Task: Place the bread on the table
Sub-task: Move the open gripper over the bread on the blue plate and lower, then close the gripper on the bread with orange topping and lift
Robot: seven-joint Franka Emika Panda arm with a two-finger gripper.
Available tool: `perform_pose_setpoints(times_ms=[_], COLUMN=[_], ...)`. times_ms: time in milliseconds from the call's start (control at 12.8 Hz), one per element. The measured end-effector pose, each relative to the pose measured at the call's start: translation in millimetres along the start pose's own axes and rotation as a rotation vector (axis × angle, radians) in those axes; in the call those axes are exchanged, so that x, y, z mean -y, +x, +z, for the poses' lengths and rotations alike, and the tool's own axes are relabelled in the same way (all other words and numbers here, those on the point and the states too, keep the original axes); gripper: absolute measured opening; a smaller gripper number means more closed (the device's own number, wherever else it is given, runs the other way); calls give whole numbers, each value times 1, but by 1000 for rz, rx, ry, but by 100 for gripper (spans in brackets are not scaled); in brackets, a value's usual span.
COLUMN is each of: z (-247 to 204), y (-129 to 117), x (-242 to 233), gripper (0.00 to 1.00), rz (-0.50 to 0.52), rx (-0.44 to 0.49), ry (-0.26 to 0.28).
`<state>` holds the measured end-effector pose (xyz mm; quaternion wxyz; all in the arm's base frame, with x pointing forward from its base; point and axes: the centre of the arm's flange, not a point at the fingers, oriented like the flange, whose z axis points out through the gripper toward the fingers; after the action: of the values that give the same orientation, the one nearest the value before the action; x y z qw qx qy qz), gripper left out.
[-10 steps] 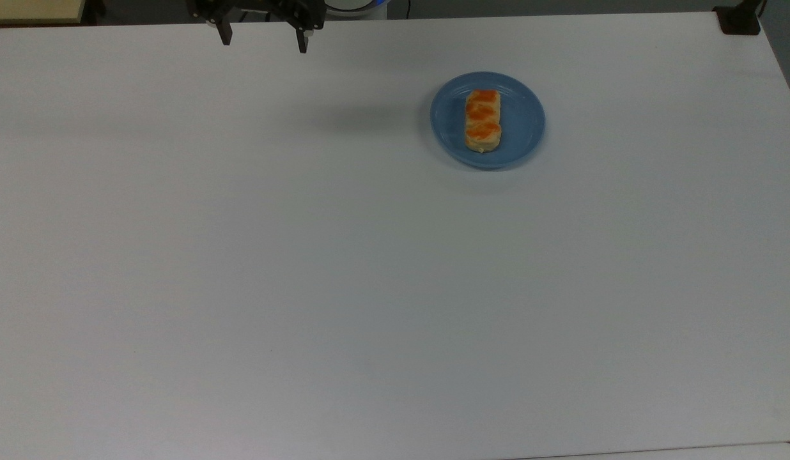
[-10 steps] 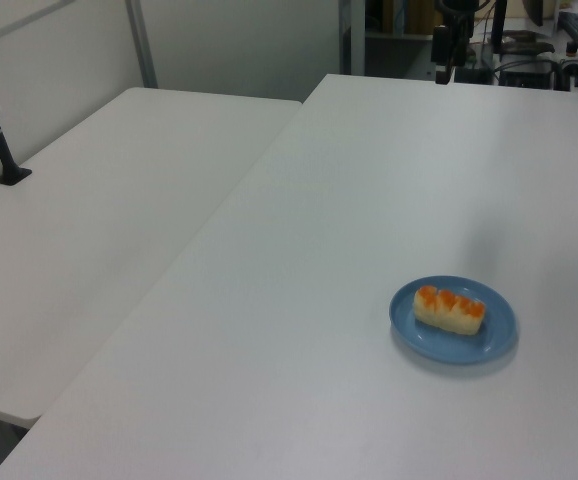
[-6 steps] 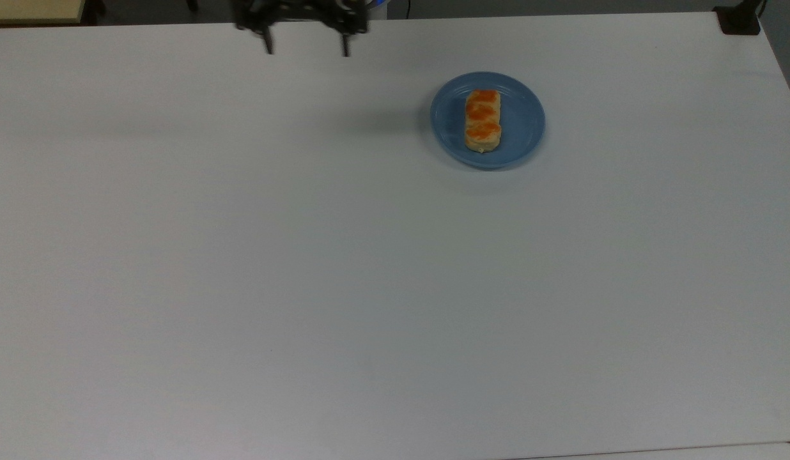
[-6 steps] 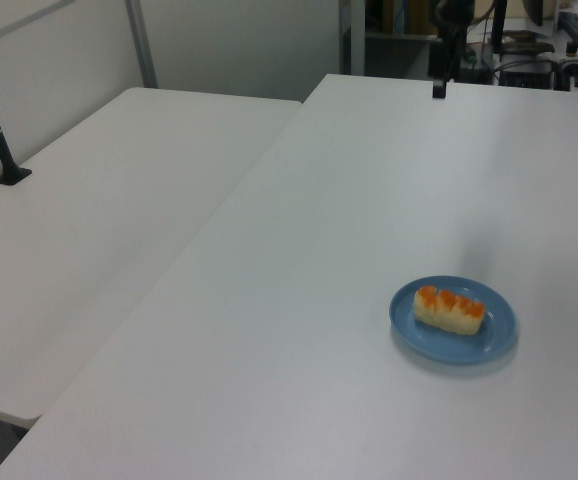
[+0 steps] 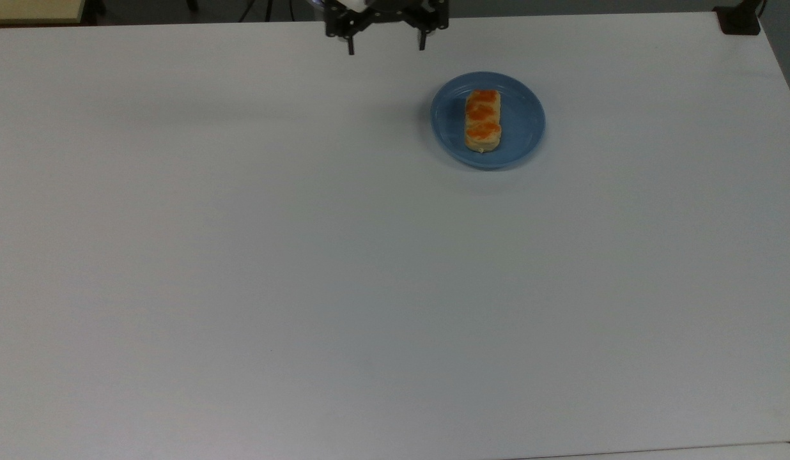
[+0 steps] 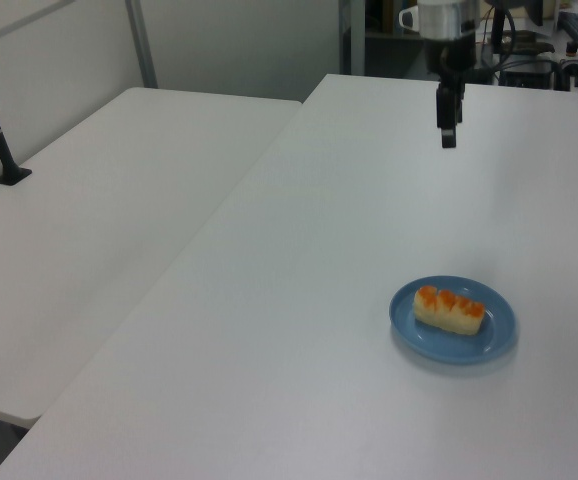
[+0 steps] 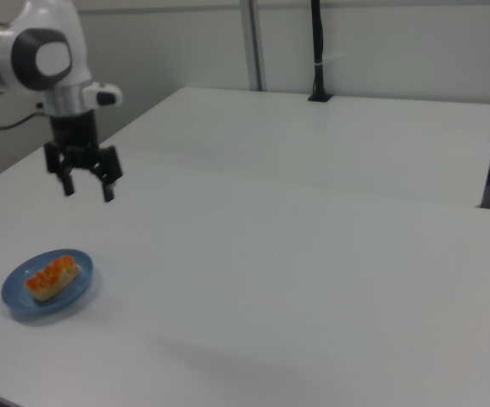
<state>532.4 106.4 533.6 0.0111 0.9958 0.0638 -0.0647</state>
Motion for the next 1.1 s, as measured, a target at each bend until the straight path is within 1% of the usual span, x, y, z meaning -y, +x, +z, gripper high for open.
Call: perform_pose_setpoints(times_ms=[78,156,235,469,548,782,1017,1095], z=[21,35,58,104,112,141,193,203], y=[-7,-10,-14,-25,-26,-23,-11,-8], x=[23,40,65,108,118,154,172,174], gripper=[100,100,100,100,100,100,100,100], rz=[-6,4,27,87,107,149,157,161], rx=[29,29,13,-10,-22,-43,-9,-9], ry=[-7,-12,-16,-22,-21,-24,-46,-47])
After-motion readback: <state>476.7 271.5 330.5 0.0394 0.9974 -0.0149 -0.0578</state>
